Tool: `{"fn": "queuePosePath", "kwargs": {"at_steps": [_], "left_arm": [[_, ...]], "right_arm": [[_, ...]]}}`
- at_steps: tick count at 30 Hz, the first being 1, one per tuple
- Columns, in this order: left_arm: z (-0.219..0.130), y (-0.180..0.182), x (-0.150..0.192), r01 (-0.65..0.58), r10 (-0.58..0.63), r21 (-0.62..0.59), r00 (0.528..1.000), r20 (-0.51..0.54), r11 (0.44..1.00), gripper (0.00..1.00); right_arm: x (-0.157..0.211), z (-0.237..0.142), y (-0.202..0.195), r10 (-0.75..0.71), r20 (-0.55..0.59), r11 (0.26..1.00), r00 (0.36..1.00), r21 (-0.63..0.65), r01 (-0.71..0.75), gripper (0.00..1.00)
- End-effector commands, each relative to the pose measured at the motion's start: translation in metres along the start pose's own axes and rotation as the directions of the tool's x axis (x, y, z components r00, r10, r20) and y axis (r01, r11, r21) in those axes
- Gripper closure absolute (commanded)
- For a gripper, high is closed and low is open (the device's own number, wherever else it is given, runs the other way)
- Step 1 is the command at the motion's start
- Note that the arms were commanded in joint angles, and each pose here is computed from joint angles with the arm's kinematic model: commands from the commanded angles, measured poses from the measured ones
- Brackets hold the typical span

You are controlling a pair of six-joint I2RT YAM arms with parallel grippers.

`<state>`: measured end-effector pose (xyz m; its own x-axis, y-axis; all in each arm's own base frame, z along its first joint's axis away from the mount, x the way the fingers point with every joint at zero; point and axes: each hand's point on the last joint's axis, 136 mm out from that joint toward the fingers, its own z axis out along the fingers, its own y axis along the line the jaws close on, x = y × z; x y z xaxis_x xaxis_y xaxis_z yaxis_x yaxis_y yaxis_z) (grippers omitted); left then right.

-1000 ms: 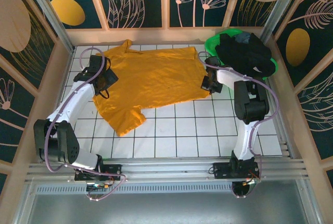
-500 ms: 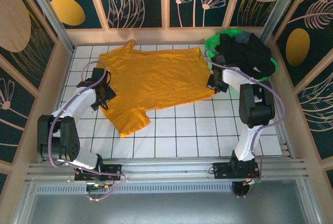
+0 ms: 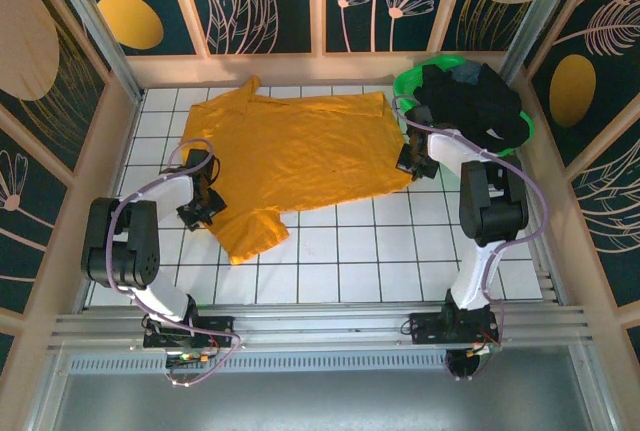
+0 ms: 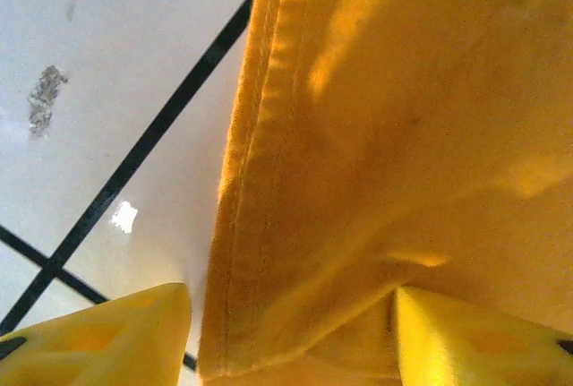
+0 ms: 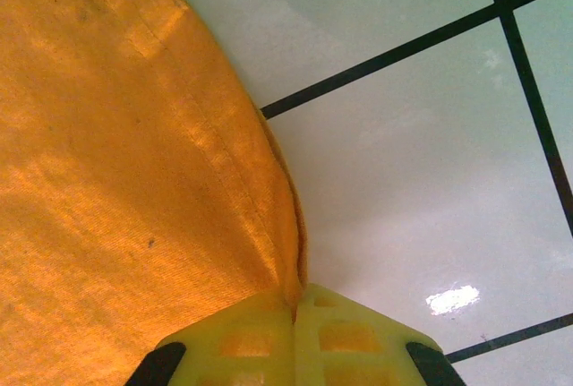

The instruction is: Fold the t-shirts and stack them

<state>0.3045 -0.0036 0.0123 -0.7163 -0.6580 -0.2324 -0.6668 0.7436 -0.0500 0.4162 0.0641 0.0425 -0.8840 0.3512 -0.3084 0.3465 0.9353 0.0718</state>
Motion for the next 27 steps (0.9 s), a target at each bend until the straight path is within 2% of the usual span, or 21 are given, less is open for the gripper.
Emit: {"fn": "queuePosePath", "kwargs": {"at_steps": [1,4,5,8,12,17,22,27], "left_arm": [[0.01,-0.005,-0.008,0.03,-0.031,0.03,0.999,0.03,0.999,0.6],[0.01,-0.016,-0.014,0.042,-0.045,0.067,0.999,0.03,0.997,0.98],[0.005,-0.02,-0.019,0.044,-0.048,0.082,0.998,0.042,0.996,1.0],[-0.024,-0.036,-0.045,0.055,-0.07,0.132,0.991,0.116,0.99,1.0],[-0.096,-0.072,-0.105,0.054,-0.117,0.237,0.958,0.262,0.97,1.0],[-0.198,-0.105,-0.165,0.052,-0.224,0.39,0.884,0.41,0.919,1.0],[-0.309,-0.101,-0.202,0.034,-0.357,0.514,0.758,0.546,0.857,1.0],[-0.407,-0.069,-0.206,-0.014,-0.477,0.609,0.608,0.635,0.793,1.0]], "right_arm": [[0.006,-0.012,-0.002,-0.003,-0.009,1.0,1.0,-0.021,0.003,1.0],[0.005,-0.017,0.003,-0.002,0.001,0.999,1.0,-0.053,0.002,1.0],[0.003,-0.019,0.006,0.0,0.003,0.998,1.0,-0.071,0.0,1.0],[-0.015,-0.039,0.025,0.008,0.042,0.988,0.999,-0.156,-0.001,1.0],[-0.063,-0.085,0.059,0.034,0.152,0.959,0.988,-0.285,0.011,1.0],[-0.135,-0.166,0.095,0.115,0.324,0.895,0.939,-0.445,0.044,1.0],[-0.183,-0.273,0.106,0.234,0.51,0.804,0.828,-0.58,0.13,1.0],[-0.179,-0.371,0.09,0.33,0.654,0.732,0.681,-0.633,0.252,1.0]]}}
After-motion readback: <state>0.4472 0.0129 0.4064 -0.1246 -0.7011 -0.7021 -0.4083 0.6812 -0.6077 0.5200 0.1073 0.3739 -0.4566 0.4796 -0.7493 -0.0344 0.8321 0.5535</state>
